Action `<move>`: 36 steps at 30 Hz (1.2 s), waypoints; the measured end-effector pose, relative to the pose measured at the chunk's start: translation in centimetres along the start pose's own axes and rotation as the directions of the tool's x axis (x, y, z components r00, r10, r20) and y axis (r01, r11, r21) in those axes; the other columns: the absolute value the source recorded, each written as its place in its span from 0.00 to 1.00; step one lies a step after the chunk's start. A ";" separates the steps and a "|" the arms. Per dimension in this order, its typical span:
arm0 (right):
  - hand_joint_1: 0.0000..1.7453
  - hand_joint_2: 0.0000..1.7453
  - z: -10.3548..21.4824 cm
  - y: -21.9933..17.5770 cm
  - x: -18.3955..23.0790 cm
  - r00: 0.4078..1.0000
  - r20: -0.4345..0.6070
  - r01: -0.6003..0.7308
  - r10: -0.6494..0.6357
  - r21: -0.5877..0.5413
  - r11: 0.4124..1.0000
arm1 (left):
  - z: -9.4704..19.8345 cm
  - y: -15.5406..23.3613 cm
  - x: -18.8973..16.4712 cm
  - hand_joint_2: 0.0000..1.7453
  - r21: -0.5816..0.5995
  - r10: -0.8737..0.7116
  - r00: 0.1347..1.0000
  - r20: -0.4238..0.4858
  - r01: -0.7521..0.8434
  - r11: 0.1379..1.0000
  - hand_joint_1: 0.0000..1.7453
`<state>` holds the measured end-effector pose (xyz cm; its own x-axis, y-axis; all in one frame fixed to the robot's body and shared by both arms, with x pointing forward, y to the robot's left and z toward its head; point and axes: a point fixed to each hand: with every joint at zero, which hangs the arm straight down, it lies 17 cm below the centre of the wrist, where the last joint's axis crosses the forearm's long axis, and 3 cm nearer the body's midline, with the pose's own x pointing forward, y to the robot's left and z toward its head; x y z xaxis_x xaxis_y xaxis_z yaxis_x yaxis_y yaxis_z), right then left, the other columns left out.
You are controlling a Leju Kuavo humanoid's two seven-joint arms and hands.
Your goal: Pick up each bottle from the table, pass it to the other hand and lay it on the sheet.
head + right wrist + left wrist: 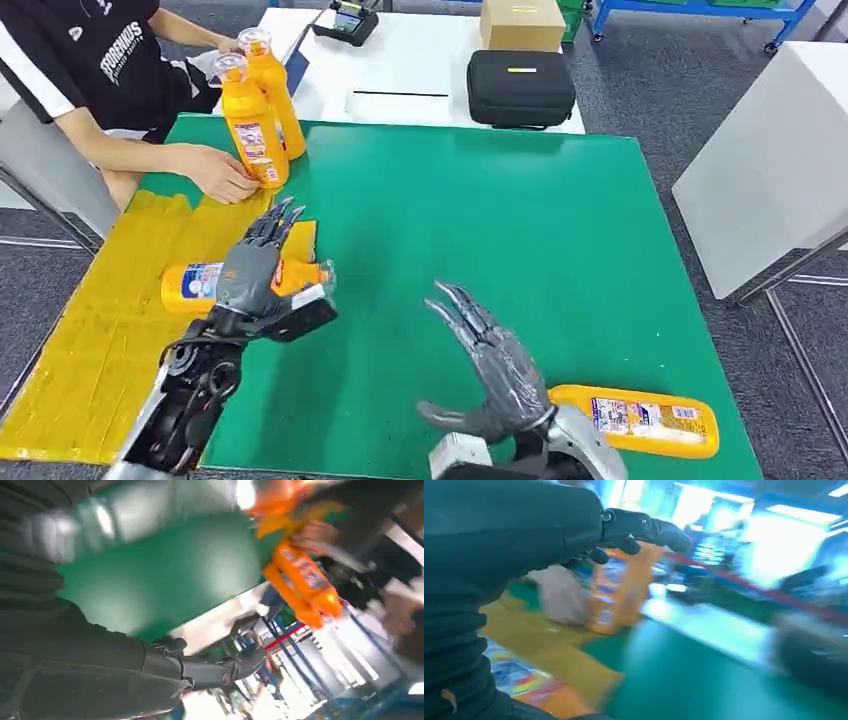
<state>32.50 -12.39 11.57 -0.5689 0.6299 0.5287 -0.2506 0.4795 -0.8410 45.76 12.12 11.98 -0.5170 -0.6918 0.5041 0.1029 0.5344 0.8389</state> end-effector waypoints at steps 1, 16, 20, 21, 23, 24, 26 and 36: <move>0.00 1.00 0.9 0.2 -0.6 1.000 -0.006 -0.023 0.023 0.022 0.999 | 0.4 0.8 1.6 1.00 0.015 0.038 0.998 0.054 -0.039 0.999 0.00; 0.00 1.00 12.0 0.6 -9.3 0.923 -0.345 -0.115 0.168 0.169 0.979 | 3.1 4.5 9.4 1.00 0.046 0.202 0.934 0.295 -0.225 0.973 0.00; 0.00 1.00 14.8 0.0 -11.9 0.883 -0.427 -0.118 0.195 0.201 0.972 | 3.1 4.3 9.4 1.00 0.044 0.199 0.936 0.289 -0.221 0.974 0.00; 0.00 1.00 15.3 -0.3 -12.5 0.871 -0.447 -0.123 0.204 0.203 0.971 | 3.1 4.2 9.3 1.00 0.045 0.195 0.939 0.285 -0.216 0.975 0.00; 0.00 1.00 16.3 -0.9 -13.8 0.845 -0.487 -0.135 0.220 0.204 0.970 | 3.2 4.1 9.3 1.00 0.043 0.196 0.939 0.281 -0.217 0.975 0.00; 0.00 1.00 16.8 -1.2 -14.3 0.833 -0.505 -0.139 0.224 0.200 0.970 | 3.3 3.9 9.3 1.00 0.041 0.198 0.939 0.281 -0.218 0.975 0.00; 0.00 1.00 17.5 -1.6 -15.4 0.808 -0.538 -0.149 0.239 0.205 0.967 | 3.4 3.6 9.5 1.00 0.034 0.203 0.937 0.283 -0.221 0.975 0.00; 0.00 1.00 21.3 -1.4 -19.7 0.669 -0.673 -0.159 0.315 0.283 0.946 | 3.4 2.9 10.7 1.00 0.012 0.211 0.928 0.308 -0.225 0.974 0.00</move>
<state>27.33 -38.49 -0.13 0.0675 0.9837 0.1666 -0.3683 0.1798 -0.9121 37.65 7.92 19.16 -0.7199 -0.3796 0.5811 0.2066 0.6822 0.7014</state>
